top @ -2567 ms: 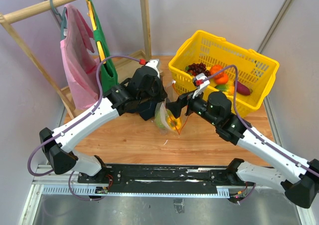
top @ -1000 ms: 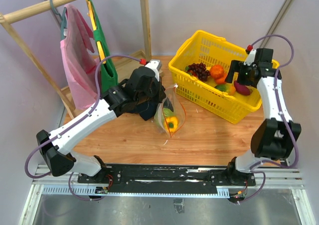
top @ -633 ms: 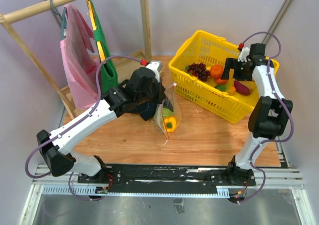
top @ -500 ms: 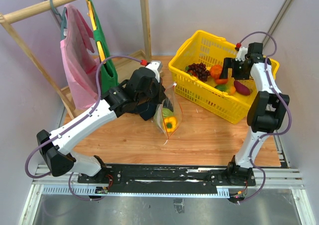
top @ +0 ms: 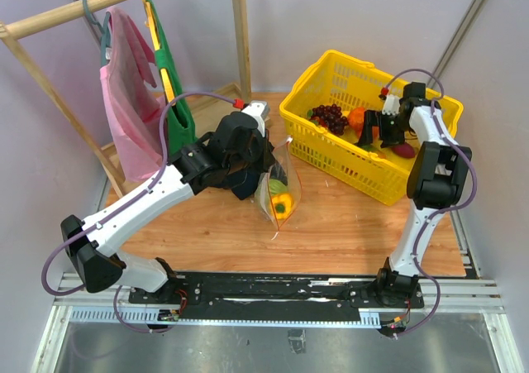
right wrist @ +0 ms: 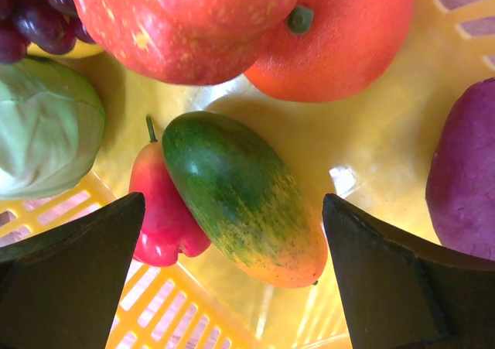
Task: Place the food in the zip-top bag and seal the zipper
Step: Pick up the fake fruit from the bin, then place the fake fruit in the zipper food storage bag.
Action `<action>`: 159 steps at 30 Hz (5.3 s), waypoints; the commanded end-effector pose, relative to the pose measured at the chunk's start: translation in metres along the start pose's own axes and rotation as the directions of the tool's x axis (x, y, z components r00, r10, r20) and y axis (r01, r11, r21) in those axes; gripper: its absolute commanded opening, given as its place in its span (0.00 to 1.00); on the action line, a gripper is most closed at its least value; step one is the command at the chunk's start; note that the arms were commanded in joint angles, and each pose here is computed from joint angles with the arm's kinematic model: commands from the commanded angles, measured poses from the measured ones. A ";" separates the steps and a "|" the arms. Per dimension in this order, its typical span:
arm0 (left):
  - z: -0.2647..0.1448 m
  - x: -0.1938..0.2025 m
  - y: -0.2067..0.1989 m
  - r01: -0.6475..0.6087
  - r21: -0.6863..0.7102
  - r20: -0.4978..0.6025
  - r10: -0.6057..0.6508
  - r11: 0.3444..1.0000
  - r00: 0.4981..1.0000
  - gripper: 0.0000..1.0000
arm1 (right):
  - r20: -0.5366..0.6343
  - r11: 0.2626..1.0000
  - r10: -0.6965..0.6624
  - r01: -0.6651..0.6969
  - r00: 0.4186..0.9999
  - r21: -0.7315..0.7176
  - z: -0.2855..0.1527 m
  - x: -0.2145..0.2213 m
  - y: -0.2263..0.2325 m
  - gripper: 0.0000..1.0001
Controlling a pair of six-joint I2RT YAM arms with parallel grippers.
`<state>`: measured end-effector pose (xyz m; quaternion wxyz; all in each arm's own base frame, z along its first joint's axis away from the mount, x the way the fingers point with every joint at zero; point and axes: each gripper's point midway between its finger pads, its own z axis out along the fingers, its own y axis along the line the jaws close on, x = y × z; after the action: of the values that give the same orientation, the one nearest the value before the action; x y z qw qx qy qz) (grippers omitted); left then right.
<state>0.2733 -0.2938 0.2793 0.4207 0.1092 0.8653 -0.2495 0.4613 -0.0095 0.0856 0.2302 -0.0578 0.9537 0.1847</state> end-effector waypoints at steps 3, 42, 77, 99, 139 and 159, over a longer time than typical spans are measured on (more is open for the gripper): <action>-0.004 -0.005 -0.003 -0.002 0.021 0.018 0.001 1.000 1.000 0.00 | -0.028 1.000 0.001 0.000 1.000 0.027 -0.011 0.020 -0.005 0.99; -0.007 -0.007 -0.001 0.005 0.012 0.027 -0.005 1.000 1.000 0.00 | -0.023 0.984 0.063 -0.058 0.998 0.168 -0.037 0.025 -0.005 0.42; 0.003 -0.019 -0.001 0.023 -0.026 0.058 -0.021 0.999 0.998 0.00 | 0.310 0.993 0.046 -0.077 0.950 0.088 -0.230 0.046 0.179 0.31; 0.007 -0.030 -0.002 0.044 -0.042 0.089 -0.041 0.998 0.995 0.00 | 0.014 0.957 -0.123 0.123 0.992 -0.262 -0.194 0.141 0.361 0.34; 0.004 -0.007 -0.012 0.036 0.023 0.043 -0.037 0.999 0.998 0.00 | -0.057 0.985 -0.023 0.013 0.998 -0.170 -0.103 0.121 0.356 0.50; 0.017 0.012 0.019 0.105 -0.106 0.013 -0.104 0.989 0.995 0.00 | -0.011 0.975 -0.084 0.080 0.996 -0.205 -0.100 0.111 0.361 0.86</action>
<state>0.2841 -0.2897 0.2551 0.4156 0.0560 0.8807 -0.2202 0.2447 0.2871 0.2125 0.1811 -0.1148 0.9434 0.2532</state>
